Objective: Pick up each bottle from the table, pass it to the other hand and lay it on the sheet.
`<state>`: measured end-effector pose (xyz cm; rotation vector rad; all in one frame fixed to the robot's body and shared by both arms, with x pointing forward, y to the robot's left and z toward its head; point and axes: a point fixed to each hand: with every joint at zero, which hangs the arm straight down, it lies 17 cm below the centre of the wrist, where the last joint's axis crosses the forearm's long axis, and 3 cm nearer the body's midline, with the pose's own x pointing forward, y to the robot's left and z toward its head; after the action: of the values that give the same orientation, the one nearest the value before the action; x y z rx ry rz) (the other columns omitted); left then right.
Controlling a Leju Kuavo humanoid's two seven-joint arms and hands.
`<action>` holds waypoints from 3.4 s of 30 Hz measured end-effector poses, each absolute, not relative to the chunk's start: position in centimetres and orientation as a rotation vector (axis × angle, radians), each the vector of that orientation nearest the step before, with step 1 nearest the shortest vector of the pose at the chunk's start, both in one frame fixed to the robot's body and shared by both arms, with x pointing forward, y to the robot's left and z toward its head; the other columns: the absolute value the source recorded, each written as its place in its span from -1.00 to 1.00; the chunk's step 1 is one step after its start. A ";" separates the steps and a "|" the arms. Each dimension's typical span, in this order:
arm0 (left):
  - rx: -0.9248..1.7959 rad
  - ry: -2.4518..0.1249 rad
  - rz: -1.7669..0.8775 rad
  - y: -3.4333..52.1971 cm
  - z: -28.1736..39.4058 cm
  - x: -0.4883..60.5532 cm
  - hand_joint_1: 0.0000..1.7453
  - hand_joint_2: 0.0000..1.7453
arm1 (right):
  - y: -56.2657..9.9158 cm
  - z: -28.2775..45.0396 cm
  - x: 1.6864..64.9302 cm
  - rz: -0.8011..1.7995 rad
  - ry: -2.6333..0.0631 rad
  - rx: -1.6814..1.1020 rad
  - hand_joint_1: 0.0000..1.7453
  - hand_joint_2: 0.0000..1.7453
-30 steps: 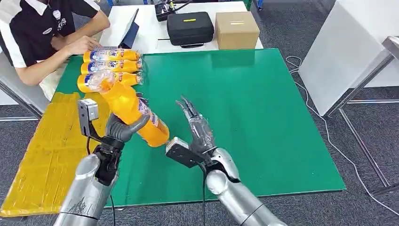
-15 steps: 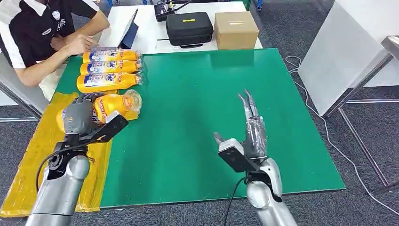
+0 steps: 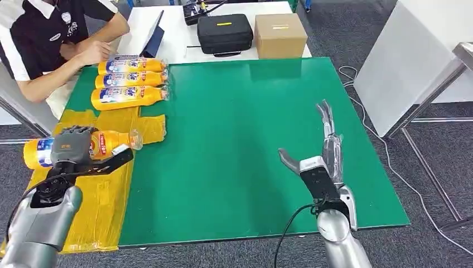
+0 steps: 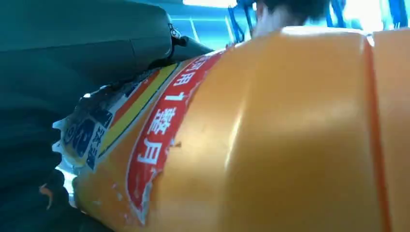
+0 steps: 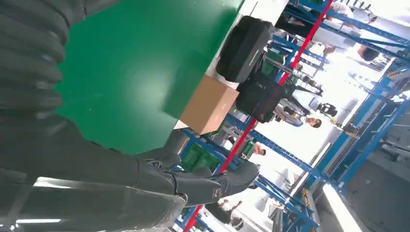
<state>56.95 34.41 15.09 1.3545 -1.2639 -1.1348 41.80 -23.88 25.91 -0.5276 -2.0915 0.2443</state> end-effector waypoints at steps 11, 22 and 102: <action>1.262 -1.154 -1.170 36.2 10.3 56.7 1.00 1.00 | -23.6 25.8 41.8 0.252 -2.086 -0.517 -1.00 1.00; 1.103 -1.189 -1.192 33.6 7.5 56.2 -0.34 1.00 | -22.7 25.4 42.0 0.281 -2.063 -0.494 -1.00 1.00; -0.476 -1.939 -0.356 2.7 25.1 44.1 -1.00 1.00 | -14.0 27.0 39.3 0.224 -2.183 0.034 -1.00 1.00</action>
<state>44.10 2.69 25.11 -0.4758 -1.9393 -0.3560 39.27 -14.02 27.02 0.0339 -2.1828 0.2241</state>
